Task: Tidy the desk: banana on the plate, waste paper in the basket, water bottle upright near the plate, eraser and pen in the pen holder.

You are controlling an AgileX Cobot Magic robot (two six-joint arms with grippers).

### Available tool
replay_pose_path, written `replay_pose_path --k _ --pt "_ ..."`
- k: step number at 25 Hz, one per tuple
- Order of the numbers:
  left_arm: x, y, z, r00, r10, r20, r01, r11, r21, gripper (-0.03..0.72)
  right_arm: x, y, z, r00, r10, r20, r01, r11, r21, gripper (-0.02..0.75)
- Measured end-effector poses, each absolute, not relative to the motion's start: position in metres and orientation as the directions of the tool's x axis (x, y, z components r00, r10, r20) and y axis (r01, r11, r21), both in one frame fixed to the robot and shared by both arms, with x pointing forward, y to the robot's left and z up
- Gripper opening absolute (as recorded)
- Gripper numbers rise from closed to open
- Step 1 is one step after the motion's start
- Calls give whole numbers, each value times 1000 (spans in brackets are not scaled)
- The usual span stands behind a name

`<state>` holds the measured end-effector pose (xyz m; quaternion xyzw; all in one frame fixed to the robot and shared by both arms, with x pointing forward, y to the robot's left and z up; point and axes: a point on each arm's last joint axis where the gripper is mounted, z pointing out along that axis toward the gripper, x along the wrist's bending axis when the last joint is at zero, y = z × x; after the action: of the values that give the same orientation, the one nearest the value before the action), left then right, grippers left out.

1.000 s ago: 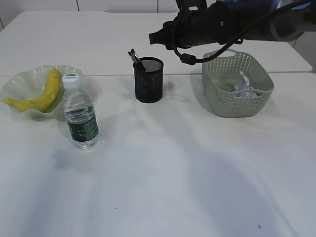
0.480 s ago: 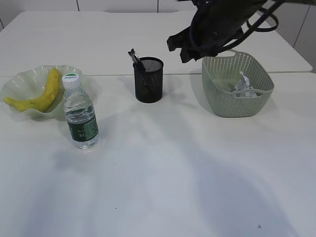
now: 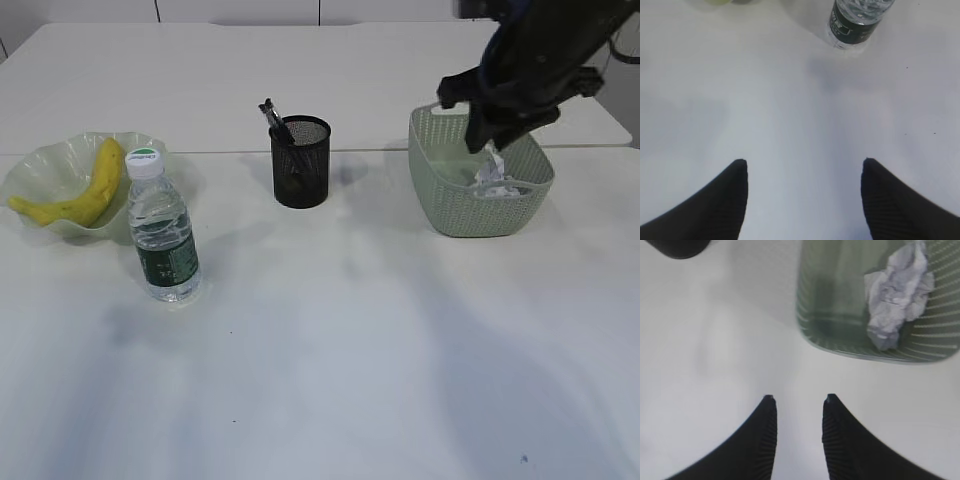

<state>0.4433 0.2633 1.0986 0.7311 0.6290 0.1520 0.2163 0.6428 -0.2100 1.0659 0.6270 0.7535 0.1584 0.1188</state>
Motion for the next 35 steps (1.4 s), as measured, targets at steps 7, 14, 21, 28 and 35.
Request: replay_pose_path --k 7,14,21,28,35 --pt "443 264 1099 163 986 -36 853 -123 508 496 627 -268 1079 -43 999 33 923 27 384 237" --pt "438 266 1107 165 986 -24 823 -124 555 496 586 -273 1085 -17 994 108 915 -28 403 237" --pt "417 273 1125 113 993 -21 772 -75 631 496 530 -274 1080 -39 992 123 906 -17 424 237" --pt "391 279 1135 101 995 -7 773 -74 631 496 488 -277 1100 -40 992 120 867 -25 498 237" --pt "352 287 1150 93 996 2 718 -69 693 496 449 -279 1129 -32 992 126 838 -42 544 237"
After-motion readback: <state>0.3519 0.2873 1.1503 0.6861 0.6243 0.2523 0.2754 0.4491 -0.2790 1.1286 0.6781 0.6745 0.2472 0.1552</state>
